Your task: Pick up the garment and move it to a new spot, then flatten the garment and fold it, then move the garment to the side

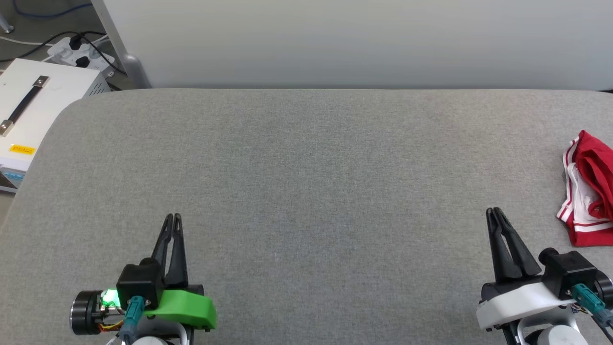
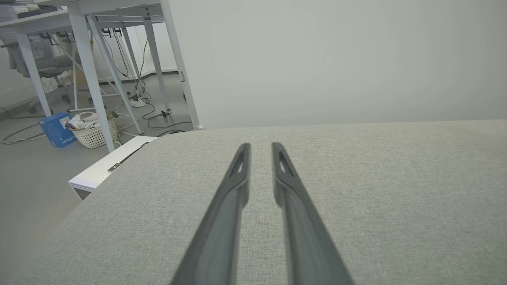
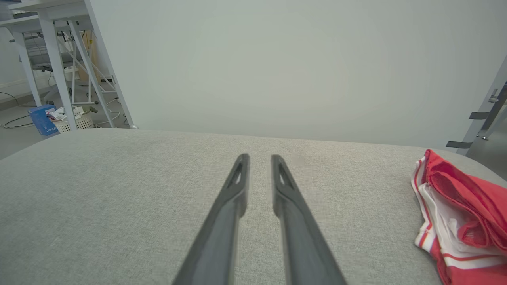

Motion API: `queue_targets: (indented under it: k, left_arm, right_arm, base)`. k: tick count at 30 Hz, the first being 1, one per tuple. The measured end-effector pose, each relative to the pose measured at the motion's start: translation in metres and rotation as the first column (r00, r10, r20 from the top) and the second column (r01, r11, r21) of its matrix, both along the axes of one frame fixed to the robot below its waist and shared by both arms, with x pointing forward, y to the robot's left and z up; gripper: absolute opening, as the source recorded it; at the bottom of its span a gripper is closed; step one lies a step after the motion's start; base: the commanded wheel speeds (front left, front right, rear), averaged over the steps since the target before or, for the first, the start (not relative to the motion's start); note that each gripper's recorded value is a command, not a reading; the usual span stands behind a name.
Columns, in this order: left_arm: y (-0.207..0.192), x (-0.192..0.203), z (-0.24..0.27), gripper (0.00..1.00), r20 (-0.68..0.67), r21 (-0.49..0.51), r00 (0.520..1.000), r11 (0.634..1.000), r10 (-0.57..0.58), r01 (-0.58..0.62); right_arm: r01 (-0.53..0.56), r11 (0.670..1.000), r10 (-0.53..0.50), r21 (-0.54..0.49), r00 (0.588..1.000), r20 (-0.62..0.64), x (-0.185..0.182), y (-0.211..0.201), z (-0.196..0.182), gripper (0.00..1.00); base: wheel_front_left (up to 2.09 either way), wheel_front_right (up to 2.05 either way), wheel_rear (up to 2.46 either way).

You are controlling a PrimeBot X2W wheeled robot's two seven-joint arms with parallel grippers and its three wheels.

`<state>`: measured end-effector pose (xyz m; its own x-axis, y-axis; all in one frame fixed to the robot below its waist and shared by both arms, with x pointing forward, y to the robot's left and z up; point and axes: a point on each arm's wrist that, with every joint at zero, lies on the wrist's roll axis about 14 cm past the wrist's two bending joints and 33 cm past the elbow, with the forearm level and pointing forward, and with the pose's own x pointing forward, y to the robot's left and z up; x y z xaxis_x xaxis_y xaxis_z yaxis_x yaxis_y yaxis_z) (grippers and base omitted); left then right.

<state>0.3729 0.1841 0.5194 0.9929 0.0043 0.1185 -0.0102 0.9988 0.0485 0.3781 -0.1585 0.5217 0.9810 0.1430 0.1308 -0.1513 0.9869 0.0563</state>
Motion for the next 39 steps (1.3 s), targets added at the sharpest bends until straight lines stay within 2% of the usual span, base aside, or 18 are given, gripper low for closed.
queue_targets:
  k: [39]
  left_arm:
    - [-0.0009, 0.0003, 0.0017, 0.0, -0.038, -0.002, 0.999, 1.0, -0.001, 0.001]
  right_arm:
    - [0.0, 1.0, -0.001, -0.031, 0.999, -0.045, -0.0021, 0.0007, -0.001, 0.0]
  base:
    - [0.0, 0.0, 0.0]
